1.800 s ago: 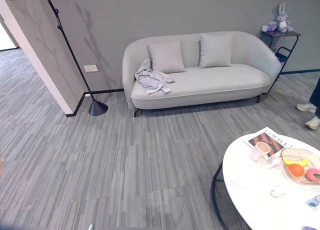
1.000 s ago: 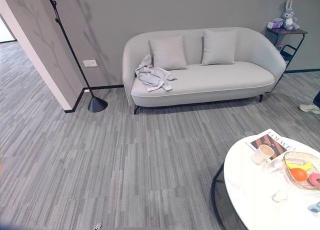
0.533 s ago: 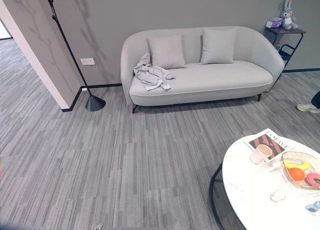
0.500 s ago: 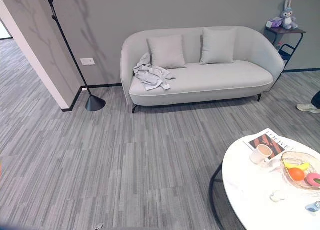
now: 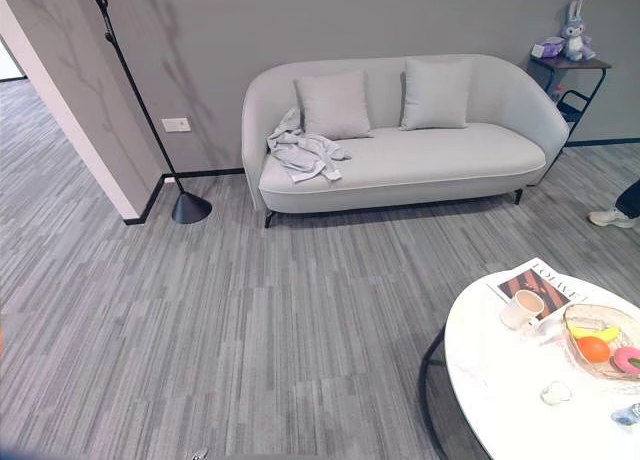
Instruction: Hang the clothes on the sofa on the clothes rack.
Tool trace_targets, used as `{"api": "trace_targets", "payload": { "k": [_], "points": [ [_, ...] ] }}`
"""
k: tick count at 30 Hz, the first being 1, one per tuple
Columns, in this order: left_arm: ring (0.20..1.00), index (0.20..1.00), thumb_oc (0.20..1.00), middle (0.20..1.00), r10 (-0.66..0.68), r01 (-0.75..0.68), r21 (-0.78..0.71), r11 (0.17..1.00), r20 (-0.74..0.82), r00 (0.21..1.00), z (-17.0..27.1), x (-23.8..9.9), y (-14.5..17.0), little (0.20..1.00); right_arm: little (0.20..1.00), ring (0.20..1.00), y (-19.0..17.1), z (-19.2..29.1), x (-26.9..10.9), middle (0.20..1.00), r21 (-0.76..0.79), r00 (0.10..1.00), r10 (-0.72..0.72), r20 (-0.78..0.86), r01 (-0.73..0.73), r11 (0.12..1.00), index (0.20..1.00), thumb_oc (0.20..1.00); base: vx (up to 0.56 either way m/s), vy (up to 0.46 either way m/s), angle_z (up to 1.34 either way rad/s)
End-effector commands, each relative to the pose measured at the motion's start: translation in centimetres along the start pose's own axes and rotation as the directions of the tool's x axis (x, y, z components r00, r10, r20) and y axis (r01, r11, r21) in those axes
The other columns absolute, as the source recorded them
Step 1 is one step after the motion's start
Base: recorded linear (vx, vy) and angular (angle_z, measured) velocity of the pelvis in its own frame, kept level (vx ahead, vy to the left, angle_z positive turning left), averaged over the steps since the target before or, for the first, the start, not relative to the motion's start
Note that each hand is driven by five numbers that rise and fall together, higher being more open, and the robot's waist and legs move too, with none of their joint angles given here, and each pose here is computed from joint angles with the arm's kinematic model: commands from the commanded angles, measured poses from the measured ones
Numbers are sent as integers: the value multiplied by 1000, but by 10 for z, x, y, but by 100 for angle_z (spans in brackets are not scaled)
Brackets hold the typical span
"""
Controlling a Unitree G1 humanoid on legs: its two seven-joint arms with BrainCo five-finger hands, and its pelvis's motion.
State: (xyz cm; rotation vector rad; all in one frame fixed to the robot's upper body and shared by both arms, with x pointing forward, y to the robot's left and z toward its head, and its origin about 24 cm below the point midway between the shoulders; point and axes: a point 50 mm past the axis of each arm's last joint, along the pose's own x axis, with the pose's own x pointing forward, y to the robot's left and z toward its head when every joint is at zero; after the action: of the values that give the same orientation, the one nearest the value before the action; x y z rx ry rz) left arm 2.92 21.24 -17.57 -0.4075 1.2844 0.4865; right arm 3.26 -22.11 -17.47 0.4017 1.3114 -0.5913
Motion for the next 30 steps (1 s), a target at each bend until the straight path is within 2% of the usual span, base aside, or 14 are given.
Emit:
{"api": "trace_targets", "payload": {
  "k": [1,10,17,19,24,30],
  "points": [
    [1000,1000,1000,1000,-23,24,34,999,-41,999,-5,2,-15,1000,1000,1000,4,7,1,1000,-69,1000,12,2,-12,998,1000,1000,0,0,0],
    [1000,1000,1000,1000,-21,21,-23,1000,-16,1000,3,2,-16,1000,1000,1000,5,14,1,1000,-80,1000,22,6,-21,997,1000,1000,4,53,-1],
    [1000,1000,1000,1000,-50,49,26,998,40,998,26,5,-26,1000,1000,1000,14,36,1,1000,-68,996,63,69,-58,996,1000,1000,10,213,6],
    [1000,1000,1000,1000,-55,53,64,997,37,998,27,5,-27,1000,1000,1000,7,31,1,1000,-51,998,34,53,-31,998,1000,1000,290,125,-3],
    [1000,1000,1000,1000,-42,39,101,994,35,998,26,4,-25,1000,1000,1000,-6,9,0,1000,2,999,-13,-30,13,1000,1000,1000,629,-289,45],
    [1000,1000,1000,1000,-1,2,47,999,-10,1000,10,2,-12,1000,1000,1000,-22,-3,-2,1000,28,997,-44,-63,46,999,1000,1000,541,-293,52]
  ]
}}
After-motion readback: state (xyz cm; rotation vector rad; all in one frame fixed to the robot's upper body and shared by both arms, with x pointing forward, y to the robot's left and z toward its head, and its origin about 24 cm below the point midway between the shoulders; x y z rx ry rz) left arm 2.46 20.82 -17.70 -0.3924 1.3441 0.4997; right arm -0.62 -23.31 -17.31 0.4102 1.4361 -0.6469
